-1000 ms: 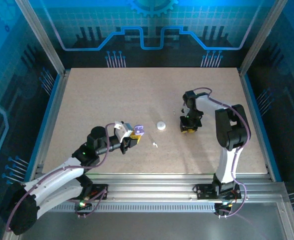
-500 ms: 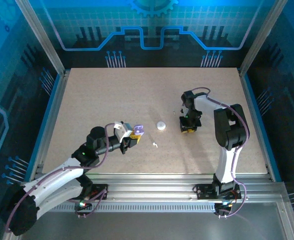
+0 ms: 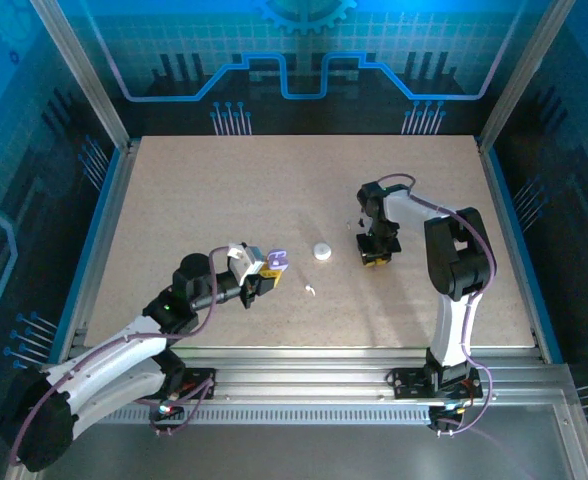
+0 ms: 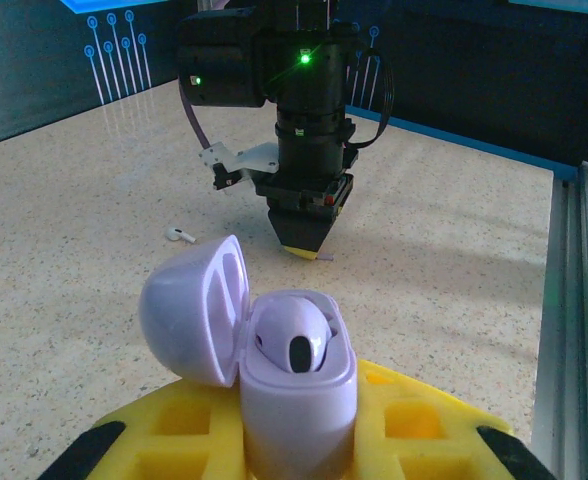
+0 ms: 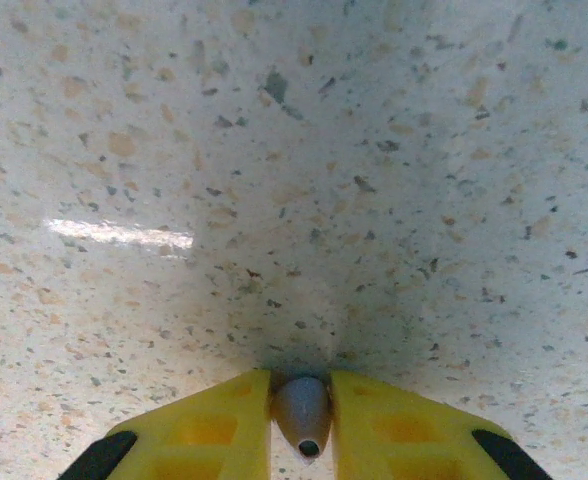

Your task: Insert the wireless bluetooth earbuds into the charging case

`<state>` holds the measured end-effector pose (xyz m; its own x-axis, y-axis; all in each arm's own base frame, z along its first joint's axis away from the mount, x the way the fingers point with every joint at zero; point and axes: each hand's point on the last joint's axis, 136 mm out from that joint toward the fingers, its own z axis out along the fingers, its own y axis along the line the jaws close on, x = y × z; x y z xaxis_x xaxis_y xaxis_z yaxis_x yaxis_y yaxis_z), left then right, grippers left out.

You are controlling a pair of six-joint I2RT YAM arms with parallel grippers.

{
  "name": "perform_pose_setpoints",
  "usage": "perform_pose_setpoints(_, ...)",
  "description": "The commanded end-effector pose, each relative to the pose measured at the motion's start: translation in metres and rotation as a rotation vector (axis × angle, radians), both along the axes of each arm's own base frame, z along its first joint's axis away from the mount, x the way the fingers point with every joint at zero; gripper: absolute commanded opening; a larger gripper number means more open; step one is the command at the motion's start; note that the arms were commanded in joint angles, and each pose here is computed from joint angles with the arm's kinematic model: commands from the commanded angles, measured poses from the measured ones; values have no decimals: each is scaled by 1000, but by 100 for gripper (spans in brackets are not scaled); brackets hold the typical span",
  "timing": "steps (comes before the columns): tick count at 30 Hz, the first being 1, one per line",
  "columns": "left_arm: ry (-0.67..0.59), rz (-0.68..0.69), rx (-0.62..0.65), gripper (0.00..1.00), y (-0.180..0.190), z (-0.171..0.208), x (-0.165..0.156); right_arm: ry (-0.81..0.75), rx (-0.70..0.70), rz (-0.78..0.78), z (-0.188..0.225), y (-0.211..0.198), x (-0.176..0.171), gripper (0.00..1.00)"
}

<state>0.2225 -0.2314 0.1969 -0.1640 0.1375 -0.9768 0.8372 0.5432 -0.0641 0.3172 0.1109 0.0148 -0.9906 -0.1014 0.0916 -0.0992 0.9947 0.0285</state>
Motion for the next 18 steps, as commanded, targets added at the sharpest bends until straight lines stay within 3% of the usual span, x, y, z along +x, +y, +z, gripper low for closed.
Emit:
perform_pose_setpoints(1, -46, 8, -7, 5, -1, 12, 2, -22, -10, 4, 10, 4, -3, 19)
perform_pose_setpoints(18, -17, 16, 8, 5, -10, 4, 16, -256, 109, -90, 68, 14, -3, 17)
